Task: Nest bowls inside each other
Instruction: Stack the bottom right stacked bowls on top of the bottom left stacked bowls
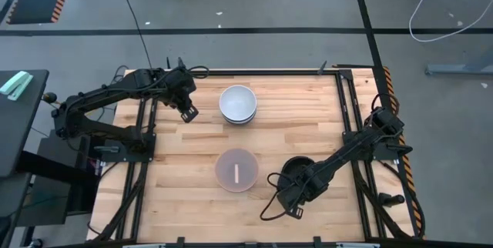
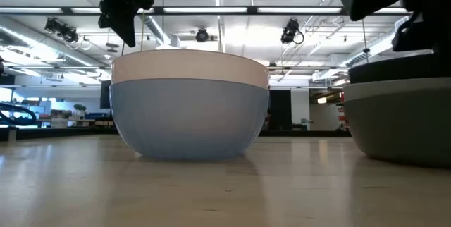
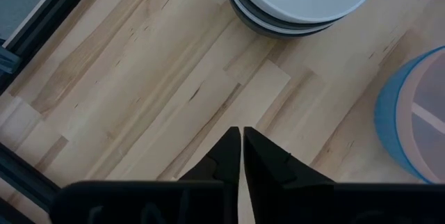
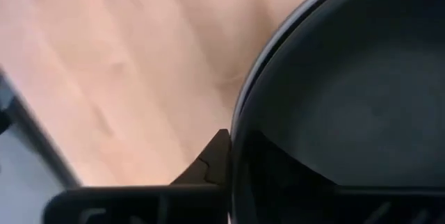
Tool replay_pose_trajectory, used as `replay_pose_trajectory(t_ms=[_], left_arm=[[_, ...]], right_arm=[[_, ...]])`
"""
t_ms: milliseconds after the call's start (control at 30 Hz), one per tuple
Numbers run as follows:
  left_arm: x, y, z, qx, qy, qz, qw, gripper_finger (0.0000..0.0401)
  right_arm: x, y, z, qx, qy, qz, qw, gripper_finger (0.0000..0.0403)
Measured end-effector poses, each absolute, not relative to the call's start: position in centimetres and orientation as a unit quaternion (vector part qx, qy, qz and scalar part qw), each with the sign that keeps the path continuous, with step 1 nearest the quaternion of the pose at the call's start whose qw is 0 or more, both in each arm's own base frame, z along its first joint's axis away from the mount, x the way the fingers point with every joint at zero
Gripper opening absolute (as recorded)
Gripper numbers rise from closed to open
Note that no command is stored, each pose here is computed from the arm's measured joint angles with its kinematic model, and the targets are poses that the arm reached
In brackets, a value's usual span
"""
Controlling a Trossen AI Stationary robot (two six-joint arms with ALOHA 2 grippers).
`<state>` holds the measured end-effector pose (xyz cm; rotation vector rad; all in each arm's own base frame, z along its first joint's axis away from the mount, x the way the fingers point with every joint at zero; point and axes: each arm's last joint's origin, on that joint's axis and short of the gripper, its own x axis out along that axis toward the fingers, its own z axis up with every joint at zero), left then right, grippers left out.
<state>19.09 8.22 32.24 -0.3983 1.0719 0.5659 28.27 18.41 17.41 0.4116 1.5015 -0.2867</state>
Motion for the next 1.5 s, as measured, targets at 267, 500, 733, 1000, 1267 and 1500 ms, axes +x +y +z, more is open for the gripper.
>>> replay_pose_trajectory(t_ms=[267, 500, 733, 1000, 1267, 1500], left_arm=[[19.1, 8.2, 32.2, -0.185, 0.501, 0.264, 0.803, 0.0008], [18.7, 8.2, 32.1, -0.158, 0.524, 0.273, 0.791, 0.0028], [18.2, 8.3, 32.0, -0.134, 0.543, 0.306, 0.771, 0.0029], [18.1, 8.5, 32.0, -0.1, 0.546, 0.322, 0.767, 0.0011], [17.3, 10.0, 32.1, -0.101, 0.545, 0.359, 0.751, 0.0022], [16.4, 11.9, 32.1, -0.103, 0.54, 0.383, 0.742, 0.0017]], right_arm=[[29.1, 16.2, 18.3, 0.142, 0.681, -0.169, 0.698, 0.0014], [30.7, 14.7, 19.7, 0.134, 0.675, -0.164, 0.707, 0.0012], [31.2, 13.7, 21.7, 0.112, 0.677, -0.18, 0.705, 0.001], [32.3, 13.0, 24.6, 0.108, 0.656, -0.181, 0.725, 0.001], [33.3, 12.6, 29.3, 0.11, 0.611, -0.179, 0.763, 0.001], [34.4, 11.7, 32.6, 0.124, 0.562, -0.162, 0.802, 0.001]])
